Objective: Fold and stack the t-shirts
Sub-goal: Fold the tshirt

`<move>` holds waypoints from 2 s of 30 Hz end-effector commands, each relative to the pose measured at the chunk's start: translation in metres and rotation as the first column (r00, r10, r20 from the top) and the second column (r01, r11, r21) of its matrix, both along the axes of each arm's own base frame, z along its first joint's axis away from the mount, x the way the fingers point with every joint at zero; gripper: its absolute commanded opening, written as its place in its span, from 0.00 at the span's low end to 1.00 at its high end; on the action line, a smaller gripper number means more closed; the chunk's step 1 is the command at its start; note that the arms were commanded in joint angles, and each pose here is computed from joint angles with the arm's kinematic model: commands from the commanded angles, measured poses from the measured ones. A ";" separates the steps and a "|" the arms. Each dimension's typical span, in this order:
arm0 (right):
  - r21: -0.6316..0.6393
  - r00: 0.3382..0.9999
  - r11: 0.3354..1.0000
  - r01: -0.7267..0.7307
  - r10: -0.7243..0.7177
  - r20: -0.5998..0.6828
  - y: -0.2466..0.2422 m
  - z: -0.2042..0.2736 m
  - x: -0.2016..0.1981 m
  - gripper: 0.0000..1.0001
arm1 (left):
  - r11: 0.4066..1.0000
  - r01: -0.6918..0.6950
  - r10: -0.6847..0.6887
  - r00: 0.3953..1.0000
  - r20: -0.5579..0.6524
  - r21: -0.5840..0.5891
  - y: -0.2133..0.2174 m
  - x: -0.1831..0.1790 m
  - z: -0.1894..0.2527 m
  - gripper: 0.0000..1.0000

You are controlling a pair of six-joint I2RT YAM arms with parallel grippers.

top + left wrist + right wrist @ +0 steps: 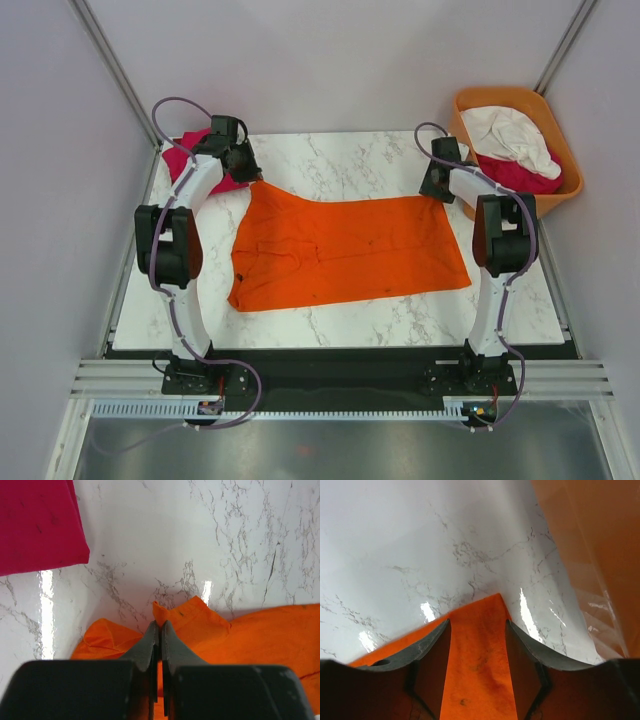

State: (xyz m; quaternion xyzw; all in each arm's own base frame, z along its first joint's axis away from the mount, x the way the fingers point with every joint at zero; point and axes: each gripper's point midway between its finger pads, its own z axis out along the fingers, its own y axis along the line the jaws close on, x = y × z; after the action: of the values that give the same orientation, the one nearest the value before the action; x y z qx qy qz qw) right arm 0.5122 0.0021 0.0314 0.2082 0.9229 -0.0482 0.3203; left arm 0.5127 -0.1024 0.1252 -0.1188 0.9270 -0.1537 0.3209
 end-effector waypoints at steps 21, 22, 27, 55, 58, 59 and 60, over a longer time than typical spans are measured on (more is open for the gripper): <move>-0.039 0.981 0.981 0.189 -0.187 0.051 -0.070 0.008 0.018 0.00 | 0.999 0.030 -0.032 0.996 0.085 0.023 0.000 -0.003 0.041 0.02; -0.024 0.984 0.985 0.171 -0.169 0.051 -0.065 0.012 0.017 0.00 | 0.999 0.026 -0.029 0.996 0.087 0.029 0.001 -0.005 0.043 0.02; -0.002 0.987 0.994 0.110 -0.109 0.116 -0.049 0.056 0.014 0.00 | 0.998 0.016 -0.022 0.993 0.115 0.058 0.000 -0.025 0.061 0.02; -0.025 0.996 0.996 0.082 -0.081 0.031 -0.021 0.043 -0.120 0.00 | 0.981 -0.067 0.063 0.998 0.027 0.184 0.001 -0.213 0.009 0.02; -0.012 0.995 0.995 0.098 -0.098 0.015 -0.021 0.035 -0.133 0.00 | 0.981 -0.079 0.079 0.997 0.009 0.178 0.004 -0.232 -0.001 0.02; -0.006 0.994 0.994 0.105 -0.105 0.010 -0.020 0.032 -0.137 0.01 | 0.981 -0.082 0.083 0.997 0.002 0.175 0.005 -0.238 -0.003 0.02; -0.013 0.993 0.993 0.121 -0.121 -0.003 -0.023 0.026 -0.145 0.01 | 0.981 -0.082 0.087 0.996 -0.022 0.178 0.007 -0.247 -0.013 0.02</move>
State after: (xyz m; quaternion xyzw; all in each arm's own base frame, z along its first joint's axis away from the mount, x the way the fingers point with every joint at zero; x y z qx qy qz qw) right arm 0.3756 -0.0143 0.0552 0.2344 0.9214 -0.0644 0.3031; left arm 0.2792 -0.1043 0.1169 -0.0938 0.9399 -0.0642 0.3220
